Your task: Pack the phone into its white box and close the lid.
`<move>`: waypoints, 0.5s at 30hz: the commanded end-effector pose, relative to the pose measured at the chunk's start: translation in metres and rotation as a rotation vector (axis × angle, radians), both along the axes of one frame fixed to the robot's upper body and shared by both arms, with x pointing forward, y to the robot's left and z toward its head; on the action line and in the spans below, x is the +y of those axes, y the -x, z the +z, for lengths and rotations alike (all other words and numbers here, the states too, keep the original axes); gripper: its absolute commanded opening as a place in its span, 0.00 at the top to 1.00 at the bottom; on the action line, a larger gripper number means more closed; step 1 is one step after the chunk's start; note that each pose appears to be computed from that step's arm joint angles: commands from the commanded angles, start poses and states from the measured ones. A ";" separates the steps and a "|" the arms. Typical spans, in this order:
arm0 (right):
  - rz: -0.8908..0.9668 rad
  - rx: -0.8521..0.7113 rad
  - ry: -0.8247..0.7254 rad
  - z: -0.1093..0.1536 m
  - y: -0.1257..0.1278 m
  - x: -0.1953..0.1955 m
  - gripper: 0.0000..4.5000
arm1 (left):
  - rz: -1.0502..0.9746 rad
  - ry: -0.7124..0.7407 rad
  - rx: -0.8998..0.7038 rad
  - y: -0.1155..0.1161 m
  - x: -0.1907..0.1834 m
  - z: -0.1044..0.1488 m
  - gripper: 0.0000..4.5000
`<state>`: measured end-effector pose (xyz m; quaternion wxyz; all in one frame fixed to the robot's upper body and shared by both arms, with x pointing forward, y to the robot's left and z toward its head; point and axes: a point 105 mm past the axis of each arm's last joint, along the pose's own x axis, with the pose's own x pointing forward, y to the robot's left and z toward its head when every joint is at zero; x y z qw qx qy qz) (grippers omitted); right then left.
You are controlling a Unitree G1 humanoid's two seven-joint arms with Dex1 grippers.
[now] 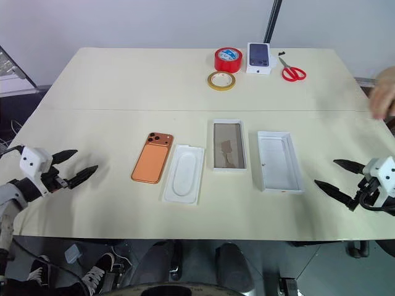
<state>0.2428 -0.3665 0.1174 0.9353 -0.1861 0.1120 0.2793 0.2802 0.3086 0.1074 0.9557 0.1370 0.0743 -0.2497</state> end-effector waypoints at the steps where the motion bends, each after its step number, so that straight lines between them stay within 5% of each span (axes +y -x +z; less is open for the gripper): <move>1: -0.019 -0.059 0.029 0.015 -0.006 -0.006 0.01 | -0.005 -0.043 -0.088 -0.003 0.000 0.018 0.00; 15: 0.027 -0.093 0.033 0.023 -0.021 0.010 0.01 | -0.061 -0.067 -0.098 -0.010 -0.008 0.021 0.00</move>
